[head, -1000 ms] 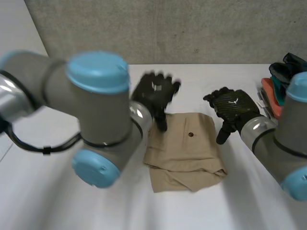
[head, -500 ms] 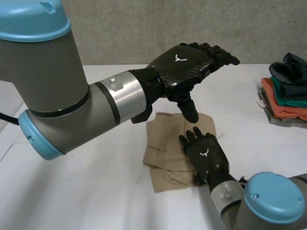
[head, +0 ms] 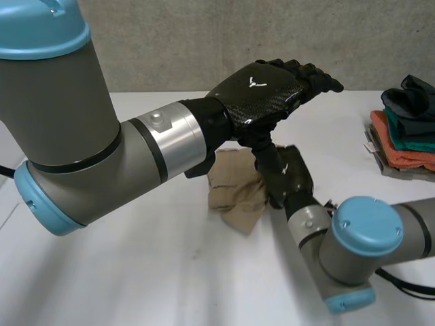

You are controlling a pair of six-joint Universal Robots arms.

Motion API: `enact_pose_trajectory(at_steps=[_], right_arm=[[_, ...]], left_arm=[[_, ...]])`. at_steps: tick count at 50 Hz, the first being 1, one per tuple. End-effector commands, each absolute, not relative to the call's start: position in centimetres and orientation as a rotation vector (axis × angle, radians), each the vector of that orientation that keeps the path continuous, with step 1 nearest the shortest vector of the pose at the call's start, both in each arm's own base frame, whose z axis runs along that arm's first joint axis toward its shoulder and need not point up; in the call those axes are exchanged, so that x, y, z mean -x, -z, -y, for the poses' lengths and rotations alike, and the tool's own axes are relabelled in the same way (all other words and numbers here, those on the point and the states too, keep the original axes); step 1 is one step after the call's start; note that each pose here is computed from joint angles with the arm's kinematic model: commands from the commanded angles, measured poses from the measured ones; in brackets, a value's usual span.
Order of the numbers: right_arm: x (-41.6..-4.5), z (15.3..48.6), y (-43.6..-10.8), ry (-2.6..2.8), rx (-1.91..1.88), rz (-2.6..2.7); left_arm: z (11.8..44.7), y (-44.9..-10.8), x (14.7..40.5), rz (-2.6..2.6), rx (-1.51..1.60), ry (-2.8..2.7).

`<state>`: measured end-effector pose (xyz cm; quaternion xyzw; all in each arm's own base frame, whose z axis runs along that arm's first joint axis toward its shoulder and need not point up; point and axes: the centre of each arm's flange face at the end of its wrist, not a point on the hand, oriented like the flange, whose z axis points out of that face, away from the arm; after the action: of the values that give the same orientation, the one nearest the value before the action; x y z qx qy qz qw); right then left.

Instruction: Fold the laundry.

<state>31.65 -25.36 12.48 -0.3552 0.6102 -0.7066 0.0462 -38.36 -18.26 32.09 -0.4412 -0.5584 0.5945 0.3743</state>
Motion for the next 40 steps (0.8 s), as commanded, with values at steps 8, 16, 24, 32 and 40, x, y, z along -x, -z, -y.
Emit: enact_pose_trajectory(at_steps=[8,16,24,32,40], right_arm=[[-28.3,35.3,-26.5,2.562,0.817,-1.515],[-17.3,42.5,-36.4,2.658,0.489,-1.402],[-3.4,47.6,-36.0,2.649,0.407,-1.519],[-0.1,51.5,-25.3,2.357,0.554,-1.681],[1.5,52.4,-15.9,2.195,0.562,-1.791]], left_arm=[[17.6,-37.0,37.3,1.294,1.076,-1.703],[17.2,-38.7,36.7,1.252,1.030,-1.769],[17.2,-37.5,36.9,1.287,1.039,-1.736],[17.7,-36.2,37.2,1.323,1.045,-1.706],[18.2,-34.7,37.6,1.363,1.052,-1.674]])
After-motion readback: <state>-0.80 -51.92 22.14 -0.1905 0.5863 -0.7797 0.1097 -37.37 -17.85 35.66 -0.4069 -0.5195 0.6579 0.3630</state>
